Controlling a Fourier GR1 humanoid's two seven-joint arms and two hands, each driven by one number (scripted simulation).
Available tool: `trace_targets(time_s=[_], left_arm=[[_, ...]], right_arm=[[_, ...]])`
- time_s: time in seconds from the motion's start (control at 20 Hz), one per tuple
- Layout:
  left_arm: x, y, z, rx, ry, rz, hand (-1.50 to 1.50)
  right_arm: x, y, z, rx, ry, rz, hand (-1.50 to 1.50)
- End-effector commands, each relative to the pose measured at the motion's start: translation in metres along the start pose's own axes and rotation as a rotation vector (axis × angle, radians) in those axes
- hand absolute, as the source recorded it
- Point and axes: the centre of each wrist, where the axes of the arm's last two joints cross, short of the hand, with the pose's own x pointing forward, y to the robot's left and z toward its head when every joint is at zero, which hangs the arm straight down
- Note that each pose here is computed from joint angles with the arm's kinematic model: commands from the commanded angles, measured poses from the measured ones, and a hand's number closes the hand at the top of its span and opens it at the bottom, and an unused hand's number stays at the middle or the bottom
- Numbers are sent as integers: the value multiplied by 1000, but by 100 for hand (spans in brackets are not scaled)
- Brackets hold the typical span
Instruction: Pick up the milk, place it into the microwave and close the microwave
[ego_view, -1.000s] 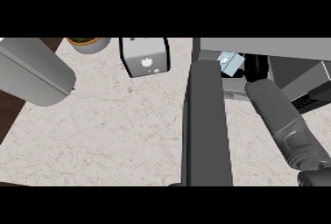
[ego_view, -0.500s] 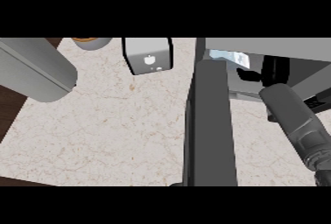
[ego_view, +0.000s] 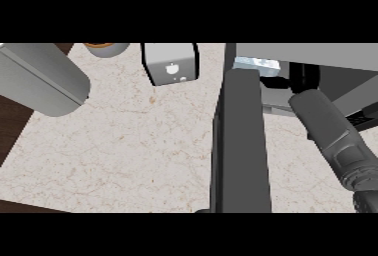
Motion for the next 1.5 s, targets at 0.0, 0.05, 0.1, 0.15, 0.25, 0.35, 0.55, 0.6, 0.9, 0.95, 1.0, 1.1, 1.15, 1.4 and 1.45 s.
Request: trace_targets(time_s=[0.0, 0.05, 0.1, 0.15, 0.25, 0.35, 0.55, 0.6, 0.9, 0.95, 1.0, 1.1, 1.15, 1.4, 1.45], left_arm=[[-1, -4, -6, -39, -4, -7, -150], [-2, -1, 0, -45, 2, -6, -150], [-3, -4, -10, -74, -4, 0, -150], [-12, -9, -12, -85, 14, 35, -150], [-11, -7, -12, -111, 7, 34, -150], [-10, -13, -14, -130, -10, 34, -150], [-17, -20, -13, -188, 0, 53, -150], [-16, -23, -19, -210, -8, 68, -150], [-25, -46, -28, -236, 9, 96, -150], [-24, -49, -28, -259, 1, 89, -150], [-19, -52, -35, -278, -1, 95, -150], [-23, -59, -29, -228, 12, 117, 150], [-25, -62, -30, -292, 9, 125, 150], [-26, -74, -39, -312, 44, 127, 150], [-32, -66, -29, -307, 54, 136, 150]], right_arm=[[3, -3, -6, 30, -47, -67, -150], [5, 4, 1, 46, -36, -84, -150], [14, 3, -7, 62, -42, -128, -150], [9, -5, -13, 80, -54, -152, -150], [21, 6, -8, 84, -30, -228, -150], [12, 10, 3, 107, -31, -271, -150], [6, 11, 9, 109, -5, -420, -150], [6, 21, 22, 104, 6, -442, -150], [-2, 28, 38, 144, 50, -632, -150], [-8, 27, 42, 164, 52, -641, -150], [-10, 30, 49, 161, 75, -665, -150], [-15, 33, 60, 204, 72, -738, -150], [-17, 37, 68, 189, 93, -767, -150], [-36, 41, 98, 267, 110, -920, -150], [-38, 43, 107, 266, 113, -939, -150]])
